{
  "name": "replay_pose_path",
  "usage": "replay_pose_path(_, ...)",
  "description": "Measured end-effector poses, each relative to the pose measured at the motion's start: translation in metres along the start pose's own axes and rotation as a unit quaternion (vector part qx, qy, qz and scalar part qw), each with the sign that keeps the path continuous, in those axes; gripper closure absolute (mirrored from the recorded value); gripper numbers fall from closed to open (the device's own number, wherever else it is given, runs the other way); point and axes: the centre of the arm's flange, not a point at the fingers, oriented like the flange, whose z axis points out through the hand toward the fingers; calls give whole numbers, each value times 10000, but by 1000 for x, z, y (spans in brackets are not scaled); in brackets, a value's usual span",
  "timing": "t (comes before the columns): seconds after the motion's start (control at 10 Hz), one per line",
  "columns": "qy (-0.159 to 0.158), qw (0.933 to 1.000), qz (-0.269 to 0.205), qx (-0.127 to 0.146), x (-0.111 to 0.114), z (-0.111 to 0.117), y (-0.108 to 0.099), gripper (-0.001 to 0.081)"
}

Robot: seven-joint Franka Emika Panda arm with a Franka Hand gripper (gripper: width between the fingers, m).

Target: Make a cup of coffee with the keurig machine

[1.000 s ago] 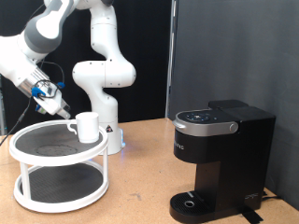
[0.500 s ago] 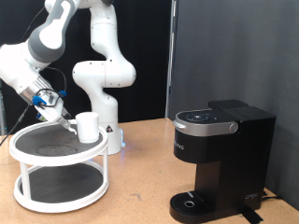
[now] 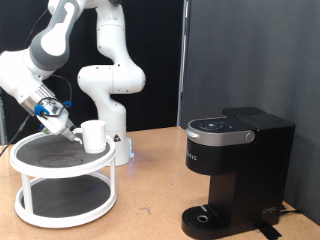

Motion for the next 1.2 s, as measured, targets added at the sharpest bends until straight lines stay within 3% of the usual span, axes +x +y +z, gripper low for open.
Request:
replay_pose_path(0.2, -19, 9999, -102, -25, 1, 3, 1, 72)
replay_pose_path(0.4, -13, 9999, -114, -70, 2, 7, 3, 334)
replay_pose_path(0.5, -7, 9999, -120, -92, 3, 9, 4, 334)
replay_pose_path(0.6, -2, 9999, -125, -105, 4, 11, 4, 469)
replay_pose_path(0.7, 8, 9999, -123, -114, 5, 13, 5, 469)
replay_pose_path(0.8, 31, 9999, -122, -119, 6, 14, 6, 652)
replay_pose_path(0.9, 62, 9998, -118, -130, 8, 15, 6, 759)
replay_pose_path(1.2, 117, 9997, -46, -215, 17, 8, 14, 802)
